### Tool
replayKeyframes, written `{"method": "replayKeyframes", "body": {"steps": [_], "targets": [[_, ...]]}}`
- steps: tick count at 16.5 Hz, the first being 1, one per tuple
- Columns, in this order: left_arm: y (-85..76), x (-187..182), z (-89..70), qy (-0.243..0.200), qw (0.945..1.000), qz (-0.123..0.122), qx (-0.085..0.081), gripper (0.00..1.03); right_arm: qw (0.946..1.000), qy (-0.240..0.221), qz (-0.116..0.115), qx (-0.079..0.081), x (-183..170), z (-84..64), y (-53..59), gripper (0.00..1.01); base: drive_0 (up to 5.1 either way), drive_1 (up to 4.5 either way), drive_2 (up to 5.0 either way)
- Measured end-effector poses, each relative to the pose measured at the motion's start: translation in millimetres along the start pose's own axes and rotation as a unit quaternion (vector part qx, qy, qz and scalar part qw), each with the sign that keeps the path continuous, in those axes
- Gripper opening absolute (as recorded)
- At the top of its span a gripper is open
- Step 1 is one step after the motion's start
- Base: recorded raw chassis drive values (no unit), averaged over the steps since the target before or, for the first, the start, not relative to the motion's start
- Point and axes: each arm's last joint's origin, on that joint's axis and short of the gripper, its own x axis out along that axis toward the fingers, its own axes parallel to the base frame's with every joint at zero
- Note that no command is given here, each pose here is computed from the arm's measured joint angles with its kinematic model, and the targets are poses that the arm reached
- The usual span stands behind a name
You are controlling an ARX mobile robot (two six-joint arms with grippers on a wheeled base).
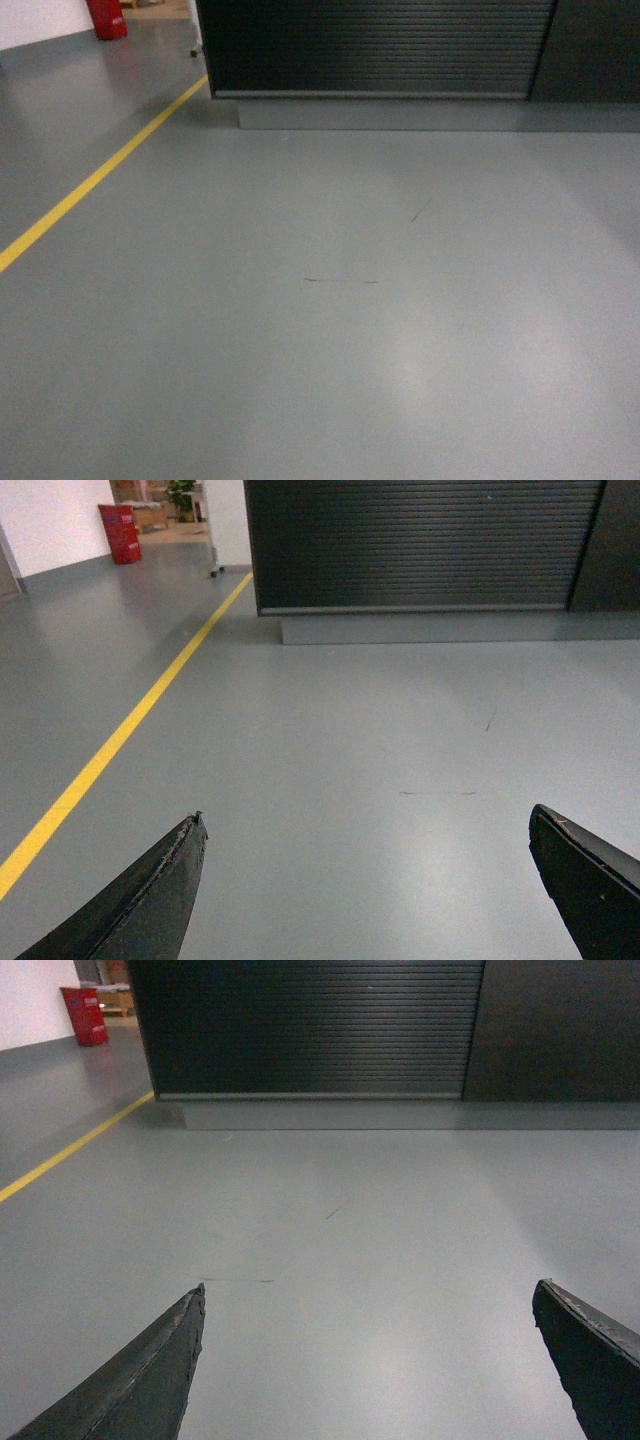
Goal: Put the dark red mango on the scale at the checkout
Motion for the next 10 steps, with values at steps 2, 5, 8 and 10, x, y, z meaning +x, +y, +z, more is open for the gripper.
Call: {"method": "replayKeyframes", "body": {"steps": [2,5,8,10], "targets": [[0.0,0.0,0.0,0.0,1.0,0.0,0.0,0.98,1.0,0.0,0.0,0.0,0.0,0.0,0.0,0.98,0.0,0.0,0.0],[0.0,0.0,0.0,0.0,1.0,0.0,0.0,0.98,1.0,0.0,0.0,0.0,0.0,0.0,0.0,0.98,0.0,0.0,0.0],[0.0,0.0,0.0,0.0,1.0,0.0,0.0,0.98,1.0,0.0,0.0,0.0,0.0,0.0,0.0,0.98,0.0,0.0,0.0],[0.0,0.0,0.0,0.0,1.0,0.0,0.0,0.98,1.0,0.0,0.0,0.0,0.0,0.0,0.0,0.98,0.0,0.0,0.0]]}}
